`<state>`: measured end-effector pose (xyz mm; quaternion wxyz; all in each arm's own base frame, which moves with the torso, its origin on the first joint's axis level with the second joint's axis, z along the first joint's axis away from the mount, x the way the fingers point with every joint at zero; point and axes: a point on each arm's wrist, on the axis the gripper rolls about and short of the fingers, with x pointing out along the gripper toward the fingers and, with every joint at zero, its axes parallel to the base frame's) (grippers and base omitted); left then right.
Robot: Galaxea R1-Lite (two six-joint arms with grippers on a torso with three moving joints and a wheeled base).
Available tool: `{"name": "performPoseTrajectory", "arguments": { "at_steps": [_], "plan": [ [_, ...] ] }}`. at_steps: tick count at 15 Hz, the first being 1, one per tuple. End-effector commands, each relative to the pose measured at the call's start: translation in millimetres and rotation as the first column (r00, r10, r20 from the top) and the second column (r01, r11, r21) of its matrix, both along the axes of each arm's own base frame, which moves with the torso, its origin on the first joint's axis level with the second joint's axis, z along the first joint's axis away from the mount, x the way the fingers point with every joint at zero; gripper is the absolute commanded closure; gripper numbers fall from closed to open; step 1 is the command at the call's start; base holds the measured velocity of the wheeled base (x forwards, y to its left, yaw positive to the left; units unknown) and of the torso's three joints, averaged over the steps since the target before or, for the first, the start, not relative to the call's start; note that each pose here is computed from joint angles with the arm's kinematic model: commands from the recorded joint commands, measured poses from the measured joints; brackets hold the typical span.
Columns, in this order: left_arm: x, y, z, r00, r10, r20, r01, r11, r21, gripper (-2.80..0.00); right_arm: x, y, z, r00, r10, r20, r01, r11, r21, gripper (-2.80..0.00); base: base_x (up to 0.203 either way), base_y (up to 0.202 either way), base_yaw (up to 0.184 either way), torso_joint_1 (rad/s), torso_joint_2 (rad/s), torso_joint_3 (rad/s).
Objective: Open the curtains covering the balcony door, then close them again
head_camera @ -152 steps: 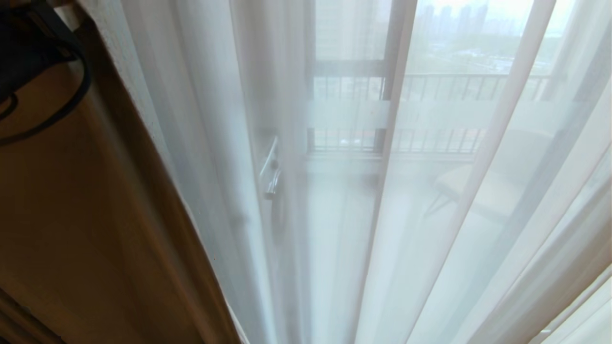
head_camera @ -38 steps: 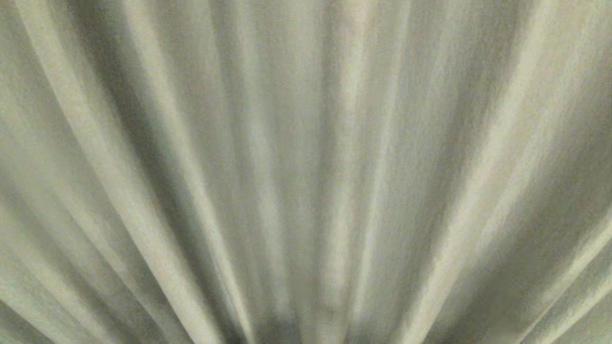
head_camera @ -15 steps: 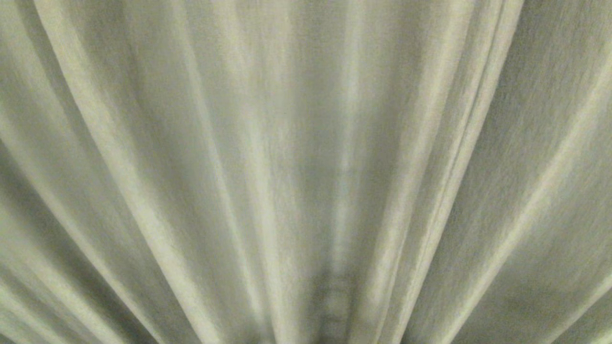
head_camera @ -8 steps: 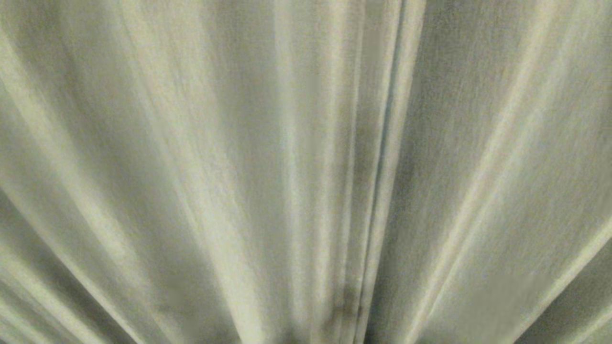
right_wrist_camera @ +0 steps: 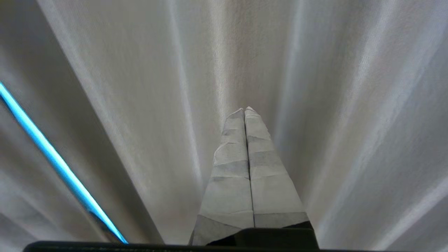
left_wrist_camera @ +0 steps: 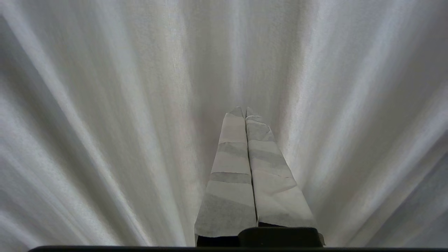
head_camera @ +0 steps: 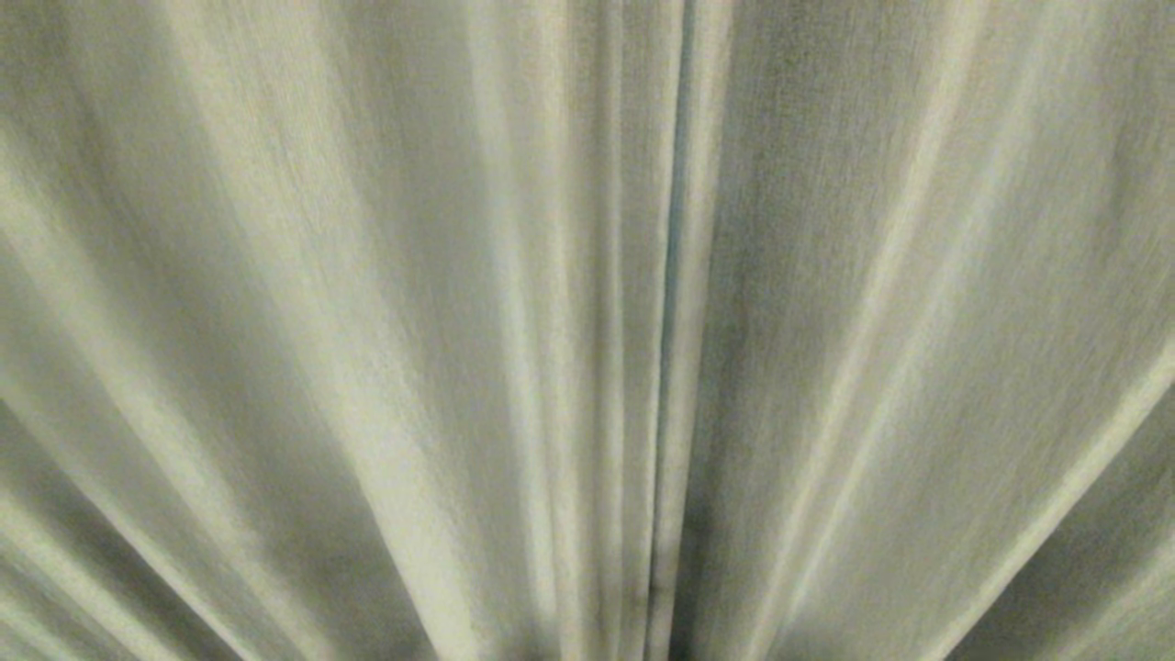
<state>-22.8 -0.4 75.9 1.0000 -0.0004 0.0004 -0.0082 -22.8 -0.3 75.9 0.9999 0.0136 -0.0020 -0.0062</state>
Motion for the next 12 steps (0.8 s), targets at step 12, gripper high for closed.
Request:
{"name": "performPoseTrajectory", "arguments": {
  "at_steps": [12],
  "plan": [
    [-0.1, 0.0, -0.1, 1.0, 0.0, 0.001, 0.0, 1.0, -0.002, 0.0, 0.0, 0.0, 0.1, 1.0, 0.0, 0.001, 0.0, 1.0, 0.0, 0.0, 0.0, 0.0, 0.0, 0.0, 0.0, 0.0]
  ]
}}
